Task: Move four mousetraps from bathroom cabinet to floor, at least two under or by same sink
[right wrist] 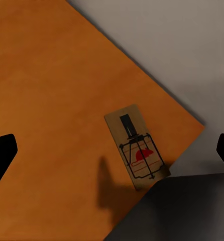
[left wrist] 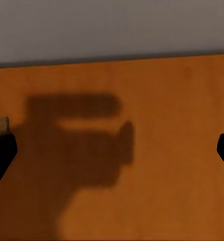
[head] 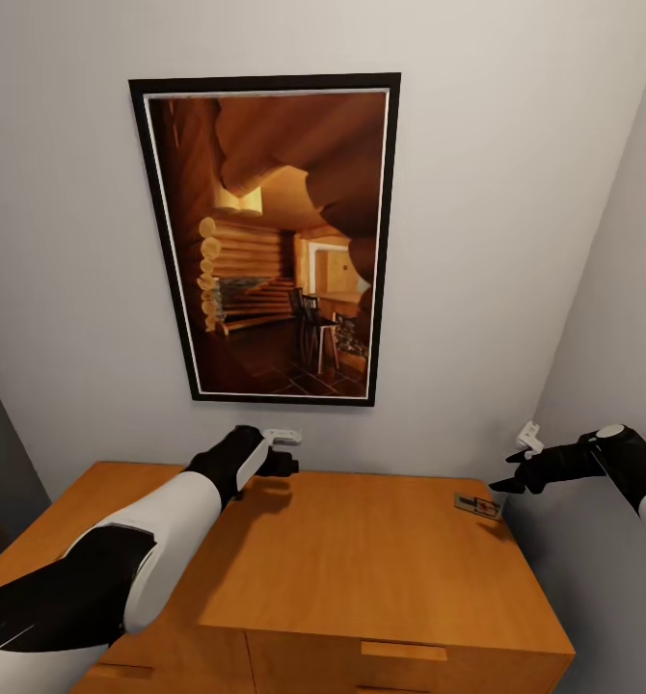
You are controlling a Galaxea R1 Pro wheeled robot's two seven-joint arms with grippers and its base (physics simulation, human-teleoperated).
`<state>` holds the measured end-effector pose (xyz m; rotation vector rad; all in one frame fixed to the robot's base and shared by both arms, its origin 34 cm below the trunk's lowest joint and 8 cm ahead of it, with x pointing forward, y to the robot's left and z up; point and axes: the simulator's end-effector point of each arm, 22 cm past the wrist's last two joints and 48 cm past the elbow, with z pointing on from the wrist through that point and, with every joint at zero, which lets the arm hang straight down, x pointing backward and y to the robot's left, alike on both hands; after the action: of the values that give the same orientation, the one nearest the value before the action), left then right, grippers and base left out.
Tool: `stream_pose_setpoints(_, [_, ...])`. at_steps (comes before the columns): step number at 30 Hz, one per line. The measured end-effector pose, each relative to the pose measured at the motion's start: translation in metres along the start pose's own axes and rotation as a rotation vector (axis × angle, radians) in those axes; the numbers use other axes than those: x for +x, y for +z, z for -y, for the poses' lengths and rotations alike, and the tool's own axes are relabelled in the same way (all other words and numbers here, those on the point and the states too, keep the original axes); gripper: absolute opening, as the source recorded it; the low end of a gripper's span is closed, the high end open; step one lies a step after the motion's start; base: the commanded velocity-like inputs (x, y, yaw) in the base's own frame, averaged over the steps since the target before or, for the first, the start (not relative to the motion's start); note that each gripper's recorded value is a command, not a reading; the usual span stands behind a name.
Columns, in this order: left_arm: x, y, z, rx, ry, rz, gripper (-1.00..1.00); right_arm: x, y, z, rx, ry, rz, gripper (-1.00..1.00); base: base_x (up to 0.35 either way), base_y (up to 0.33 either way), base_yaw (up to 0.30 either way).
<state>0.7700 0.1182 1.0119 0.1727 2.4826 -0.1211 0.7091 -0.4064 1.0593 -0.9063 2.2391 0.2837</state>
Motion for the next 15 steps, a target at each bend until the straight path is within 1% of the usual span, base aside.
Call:
stream_pose_setpoints(3, [0.0,0.0,0.003,0.006,0.02,0.004,1.0,0.0,0.0,0.0,0.001,0.001,0.0,1.0,0.0,0.0,0.0])
stream_pose_setpoints(4, [0.0,0.001,0.007,0.018,0.042,0.006,1.0,0.0,0.0,0.0,0.001,0.001,-0.001,1.0,0.0,0.0,0.0])
stream_pose_setpoints(6, [0.001,0.001,0.014,0.042,0.073,0.006,1.0,0.0,0.0,0.0,0.001,0.001,-0.001,1.0,0.0,0.0,0.0])
stream_pose_setpoints(11, [0.005,-0.001,0.042,0.14,0.163,0.001,1.0,0.0,0.0,0.0,0.002,0.001,-0.002,1.0,0.0,0.0,0.0])
stream_pose_setpoints(14, [0.007,-0.004,0.057,0.193,0.209,0.0,1.0,0.0,0.0,0.0,0.002,0.001,-0.002,1.0,0.0,0.0,0.0])
stream_pose_setpoints(15, [0.005,-0.006,0.064,0.215,0.231,0.004,1.0,0.0,0.0,0.0,0.002,0.001,-0.002,1.0,0.0,0.0,0.0])
